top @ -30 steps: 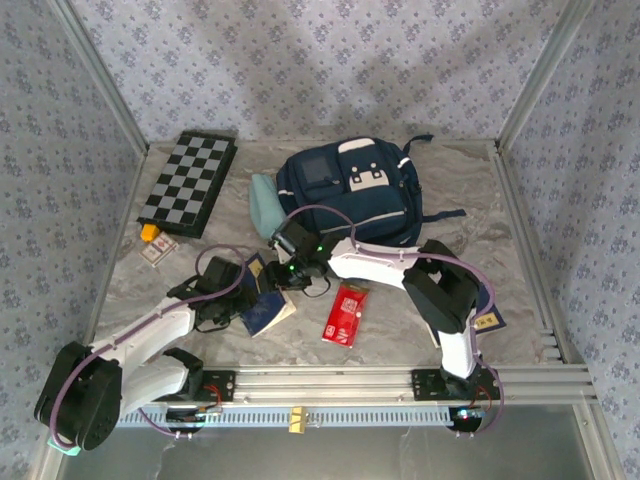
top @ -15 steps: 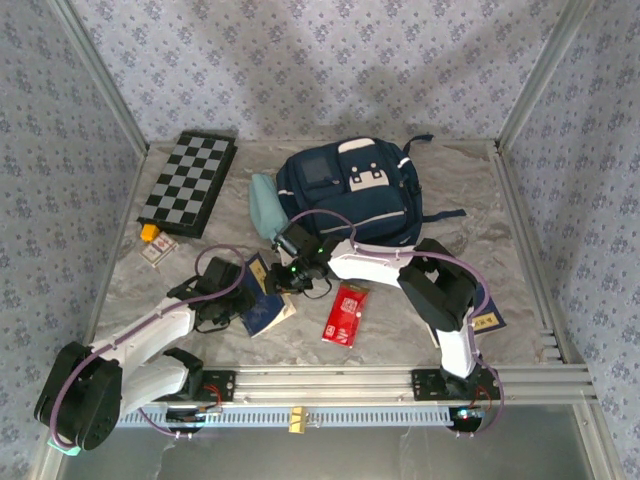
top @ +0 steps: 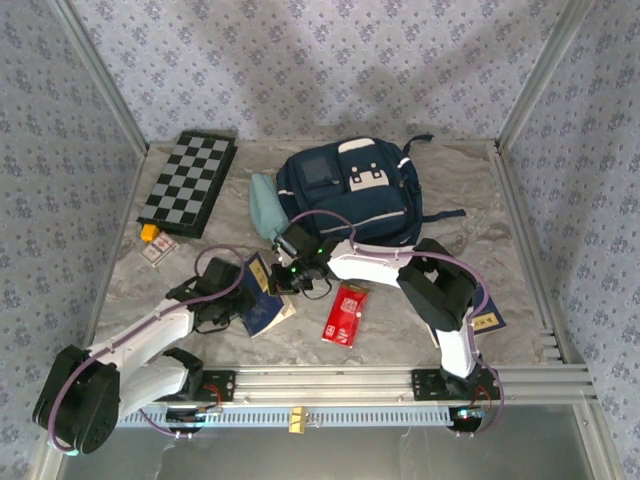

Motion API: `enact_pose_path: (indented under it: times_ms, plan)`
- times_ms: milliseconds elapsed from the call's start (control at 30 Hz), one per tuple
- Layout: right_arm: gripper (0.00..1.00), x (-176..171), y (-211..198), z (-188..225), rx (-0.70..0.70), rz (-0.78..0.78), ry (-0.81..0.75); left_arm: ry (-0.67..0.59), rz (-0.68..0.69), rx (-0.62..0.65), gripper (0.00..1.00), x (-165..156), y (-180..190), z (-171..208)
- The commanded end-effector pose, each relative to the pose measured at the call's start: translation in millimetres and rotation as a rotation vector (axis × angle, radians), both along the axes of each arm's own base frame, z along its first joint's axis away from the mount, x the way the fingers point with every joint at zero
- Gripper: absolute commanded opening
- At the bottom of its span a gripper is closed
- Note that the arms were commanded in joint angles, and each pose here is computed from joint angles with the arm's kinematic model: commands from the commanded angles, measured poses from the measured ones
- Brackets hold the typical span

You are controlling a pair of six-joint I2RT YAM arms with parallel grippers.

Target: Pack the student bag

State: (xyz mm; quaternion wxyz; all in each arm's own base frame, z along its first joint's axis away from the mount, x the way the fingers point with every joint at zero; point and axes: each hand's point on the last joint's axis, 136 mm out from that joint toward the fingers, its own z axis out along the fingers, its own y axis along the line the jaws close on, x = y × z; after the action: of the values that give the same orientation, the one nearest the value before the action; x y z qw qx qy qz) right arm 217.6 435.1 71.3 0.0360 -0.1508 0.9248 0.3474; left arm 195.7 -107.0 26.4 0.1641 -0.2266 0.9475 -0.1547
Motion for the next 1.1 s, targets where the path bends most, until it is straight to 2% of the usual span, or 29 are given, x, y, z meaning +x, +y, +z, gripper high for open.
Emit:
enact_pose_path:
  times_ms: [0,167,367,500,667,967,1000,1067]
  plan:
    - [0.02,-7.5,11.5,42.1,0.097,0.029,-0.055,-0.077,-0.021,-0.032,0.53,9.1,-5.7,27.9]
    - [0.00,-8.7,6.7,91.9,0.183,0.016,-0.134,-0.152,0.002,-0.082,0.60,11.3,0.5,63.7]
    - [0.00,-3.4,-18.2,144.9,0.257,-0.034,-0.215,-0.266,-0.001,-0.230,0.71,14.5,-12.4,111.3]
    - [0.00,6.7,-40.2,177.1,0.317,-0.072,-0.247,-0.337,-0.036,-0.325,0.83,21.7,-27.4,144.6]
    - [0.00,22.8,-67.9,213.9,0.419,-0.109,-0.270,-0.423,-0.090,-0.473,0.93,37.0,-53.2,180.2]
    - [0.00,45.9,-107.8,276.8,0.636,-0.147,-0.297,-0.561,-0.150,-0.679,1.00,57.9,-93.8,229.2]
    - [0.00,46.0,-109.5,266.8,0.635,-0.152,-0.271,-0.573,-0.157,-0.698,1.00,59.6,-97.8,233.2]
    - [0.00,46.3,-110.2,272.7,0.674,-0.147,-0.262,-0.584,-0.163,-0.733,1.00,64.3,-105.5,239.6]
